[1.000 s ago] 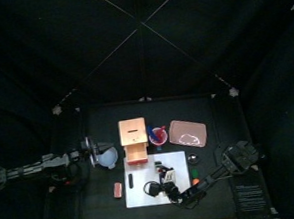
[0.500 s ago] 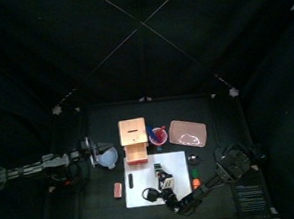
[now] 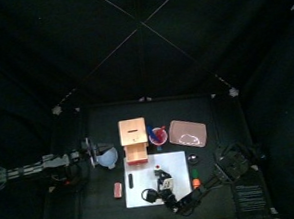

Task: Place sushi on board then cut the sushi with the knife then place the pieces on the plate
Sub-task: Pick knife at handle with right hand

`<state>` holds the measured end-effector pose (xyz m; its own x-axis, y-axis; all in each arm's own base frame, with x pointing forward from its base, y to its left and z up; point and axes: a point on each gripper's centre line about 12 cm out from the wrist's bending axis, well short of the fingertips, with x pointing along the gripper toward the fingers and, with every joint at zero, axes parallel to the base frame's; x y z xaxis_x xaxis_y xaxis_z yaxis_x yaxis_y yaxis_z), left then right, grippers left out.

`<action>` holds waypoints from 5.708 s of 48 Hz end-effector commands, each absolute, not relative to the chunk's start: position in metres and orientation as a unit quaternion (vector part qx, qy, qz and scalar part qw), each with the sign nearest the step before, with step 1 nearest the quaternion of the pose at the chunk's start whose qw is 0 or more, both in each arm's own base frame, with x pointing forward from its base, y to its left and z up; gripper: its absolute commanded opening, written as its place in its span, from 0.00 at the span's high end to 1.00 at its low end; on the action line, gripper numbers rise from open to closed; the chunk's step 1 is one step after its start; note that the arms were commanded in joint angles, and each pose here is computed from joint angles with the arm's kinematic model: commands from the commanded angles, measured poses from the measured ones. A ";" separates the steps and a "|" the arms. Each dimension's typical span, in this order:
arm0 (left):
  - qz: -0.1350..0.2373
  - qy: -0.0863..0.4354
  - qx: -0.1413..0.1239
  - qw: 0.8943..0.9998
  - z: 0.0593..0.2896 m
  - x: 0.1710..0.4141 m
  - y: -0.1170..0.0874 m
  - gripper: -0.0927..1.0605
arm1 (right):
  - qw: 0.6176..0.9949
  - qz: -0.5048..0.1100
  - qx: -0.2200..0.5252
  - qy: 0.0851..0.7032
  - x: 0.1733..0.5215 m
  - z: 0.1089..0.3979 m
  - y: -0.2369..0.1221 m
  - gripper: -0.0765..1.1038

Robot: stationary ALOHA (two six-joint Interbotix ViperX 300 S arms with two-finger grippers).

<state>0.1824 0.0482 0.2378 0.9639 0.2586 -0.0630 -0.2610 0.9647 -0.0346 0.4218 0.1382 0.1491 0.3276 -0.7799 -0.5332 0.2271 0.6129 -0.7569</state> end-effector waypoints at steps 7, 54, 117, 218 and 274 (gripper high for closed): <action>0.133 0.020 -0.019 0.991 0.243 0.184 0.049 0.91 | 0.780 -0.330 -0.266 0.461 0.426 0.170 0.142 0.13; 0.133 0.025 -0.020 0.991 0.239 0.183 0.049 0.91 | 0.830 -0.300 -0.179 0.435 0.415 0.212 0.095 0.13; 0.141 0.030 -0.025 0.989 0.236 0.182 0.051 0.91 | 0.854 -0.212 -0.073 0.469 0.427 0.193 0.143 0.13; 0.174 0.008 -0.021 0.984 0.261 0.194 0.070 0.91 | 0.914 -0.132 -0.086 0.375 0.310 0.289 -0.135 0.14; 0.198 0.043 -0.034 0.979 0.232 0.183 0.075 0.91 | 0.813 -0.074 -0.123 0.564 0.382 0.269 -0.165 0.14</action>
